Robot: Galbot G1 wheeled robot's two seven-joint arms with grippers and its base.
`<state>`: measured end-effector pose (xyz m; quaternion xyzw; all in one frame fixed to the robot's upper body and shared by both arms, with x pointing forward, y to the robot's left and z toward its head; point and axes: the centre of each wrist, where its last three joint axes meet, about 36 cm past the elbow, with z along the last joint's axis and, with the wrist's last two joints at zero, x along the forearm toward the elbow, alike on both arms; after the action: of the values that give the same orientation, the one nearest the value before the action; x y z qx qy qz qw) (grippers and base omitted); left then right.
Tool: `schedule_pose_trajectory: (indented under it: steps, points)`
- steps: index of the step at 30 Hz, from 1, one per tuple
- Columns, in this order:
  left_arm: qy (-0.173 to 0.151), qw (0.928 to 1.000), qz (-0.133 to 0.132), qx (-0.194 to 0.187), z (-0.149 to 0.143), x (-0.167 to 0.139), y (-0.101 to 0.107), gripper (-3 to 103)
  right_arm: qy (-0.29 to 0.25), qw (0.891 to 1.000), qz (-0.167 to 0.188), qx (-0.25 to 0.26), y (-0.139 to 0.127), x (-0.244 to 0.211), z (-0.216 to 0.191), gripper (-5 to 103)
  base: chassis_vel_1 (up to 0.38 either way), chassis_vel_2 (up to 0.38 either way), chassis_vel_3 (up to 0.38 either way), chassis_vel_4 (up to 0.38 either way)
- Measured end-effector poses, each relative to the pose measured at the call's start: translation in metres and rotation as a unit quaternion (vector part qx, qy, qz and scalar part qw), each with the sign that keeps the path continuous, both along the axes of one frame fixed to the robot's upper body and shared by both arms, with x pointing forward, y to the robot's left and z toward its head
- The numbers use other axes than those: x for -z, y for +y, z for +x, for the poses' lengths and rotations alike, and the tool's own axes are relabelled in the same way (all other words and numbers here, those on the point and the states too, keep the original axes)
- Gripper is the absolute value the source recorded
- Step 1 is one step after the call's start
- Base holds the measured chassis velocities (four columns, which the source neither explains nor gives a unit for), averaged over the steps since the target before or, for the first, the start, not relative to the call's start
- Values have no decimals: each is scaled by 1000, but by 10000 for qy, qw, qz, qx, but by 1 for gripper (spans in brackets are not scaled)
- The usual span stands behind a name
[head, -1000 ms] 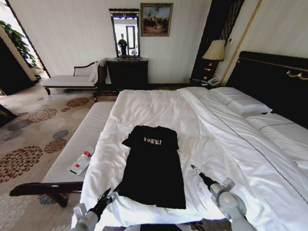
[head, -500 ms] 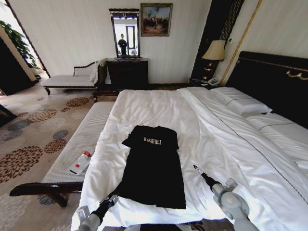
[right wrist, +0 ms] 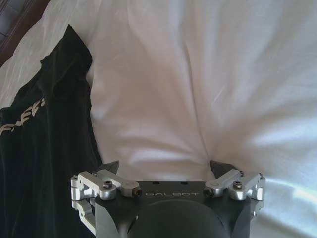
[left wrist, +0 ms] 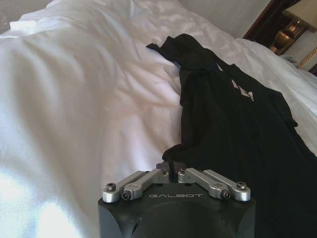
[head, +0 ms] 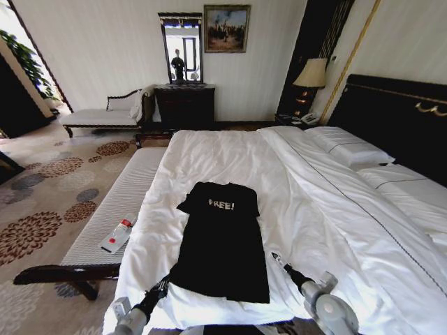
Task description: Fold the clothes on the bed.
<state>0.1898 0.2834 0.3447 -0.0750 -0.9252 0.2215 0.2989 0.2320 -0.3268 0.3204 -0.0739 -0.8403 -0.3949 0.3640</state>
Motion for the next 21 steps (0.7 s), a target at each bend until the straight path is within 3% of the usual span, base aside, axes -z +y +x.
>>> schedule_pose_trajectory:
  steps: [12, 14, 16, 19, 21]
  points:
    - [-167, 9994, -52, -296, 0, -15, 14, 3, 331, 9987, 358, -112, 25, 2, -32, 102, 0, 0, 0, 0]
    - [-169, 9992, -82, -339, 1, -15, 15, 3, 390, 9983, 407, -162, 31, 2, -37, 95, 0, 0, 0, 0]
    - [-171, 9992, -92, -352, 1, -14, 15, 3, 412, 9981, 424, -180, 33, 2, -40, 95, 0, 0, 0, 0]
    - [-171, 9990, -122, -397, 1, -12, 15, 3, 469, 9976, 444, -242, 41, 1, -45, 79, 0, 0, 0, 0]
    - [-171, 9990, -127, -402, 1, -12, 15, 3, 459, 9977, 438, -246, 41, 0, -46, 79, 0, 0, 0, 0]
